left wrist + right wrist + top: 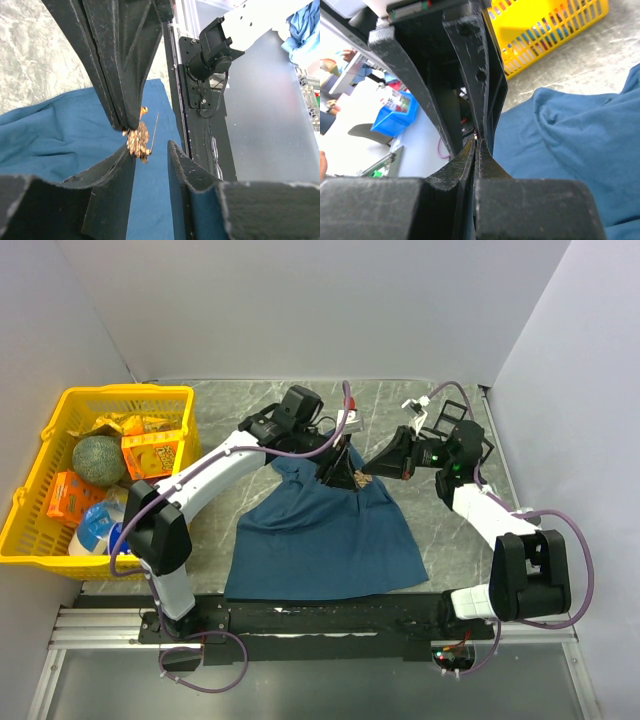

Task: Remove the brooch from the garment
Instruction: Close the brooch.

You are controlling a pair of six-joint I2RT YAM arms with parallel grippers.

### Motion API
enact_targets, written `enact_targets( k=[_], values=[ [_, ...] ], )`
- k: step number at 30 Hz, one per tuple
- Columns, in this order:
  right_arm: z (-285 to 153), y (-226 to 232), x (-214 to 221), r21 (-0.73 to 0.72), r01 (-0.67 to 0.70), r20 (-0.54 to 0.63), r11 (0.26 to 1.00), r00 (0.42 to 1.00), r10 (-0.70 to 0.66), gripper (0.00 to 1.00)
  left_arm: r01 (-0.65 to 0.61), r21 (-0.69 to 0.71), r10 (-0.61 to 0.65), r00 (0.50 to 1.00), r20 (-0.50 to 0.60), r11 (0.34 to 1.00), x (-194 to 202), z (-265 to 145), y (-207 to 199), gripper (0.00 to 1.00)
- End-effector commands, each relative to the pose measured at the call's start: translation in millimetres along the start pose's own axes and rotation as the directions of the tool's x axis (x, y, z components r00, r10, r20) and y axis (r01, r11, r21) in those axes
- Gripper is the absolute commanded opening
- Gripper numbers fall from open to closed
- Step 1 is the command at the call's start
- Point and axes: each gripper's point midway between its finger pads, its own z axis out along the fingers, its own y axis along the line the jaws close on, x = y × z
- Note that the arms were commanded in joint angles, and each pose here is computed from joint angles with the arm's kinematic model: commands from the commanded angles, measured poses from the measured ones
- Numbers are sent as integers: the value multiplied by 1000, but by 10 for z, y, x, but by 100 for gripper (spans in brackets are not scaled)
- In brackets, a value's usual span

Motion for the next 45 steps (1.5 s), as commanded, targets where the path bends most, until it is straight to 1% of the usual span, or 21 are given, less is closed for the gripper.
enact_targets(
  k=[1, 3, 10, 13, 14, 19, 21, 29, 36, 45],
  values=[
    [7, -38, -82, 39, 64, 34, 997, 997, -66, 0, -47, 50, 44, 998, 52, 998, -235, 20, -120, 36],
    [4, -59, -82, 54, 87, 36, 995, 995, -89, 0, -52, 39, 49, 997, 58, 998, -257, 13, -113, 37],
    [1, -113, -66, 78, 80, 42, 994, 996, -84, 0, -27, -24, 28, 997, 66, 999, -289, 11, -17, 36],
    [3, -111, -53, 79, 79, 41, 994, 996, -82, 0, -16, -29, 18, 998, 67, 999, -283, 20, 5, 35],
    [-1, -111, -59, 80, 85, 42, 993, 995, -88, 0, -14, -32, 17, 998, 68, 999, -285, 20, 9, 33],
    [-1, -111, -55, 90, 91, 44, 992, 994, -95, 0, 5, -36, -3, 997, 72, 999, -296, 36, 36, 30],
    [-4, -111, -59, 97, 98, 47, 990, 994, -103, 0, 11, -42, -8, 997, 73, 999, -297, 41, 54, 27],
    [14, -128, -40, 123, 129, 45, 984, 990, -135, 0, 30, -55, -25, 996, 83, 998, -310, 48, 69, 24],
    [29, -105, -53, 129, 147, 46, 981, 987, -154, 0, 36, -56, -32, 996, 79, 998, -281, 70, 92, 23],
    [31, -64, -66, 137, 173, 49, 975, 982, -181, 0, 37, -132, -28, 997, 73, 991, -263, 97, 202, 18]
  ],
)
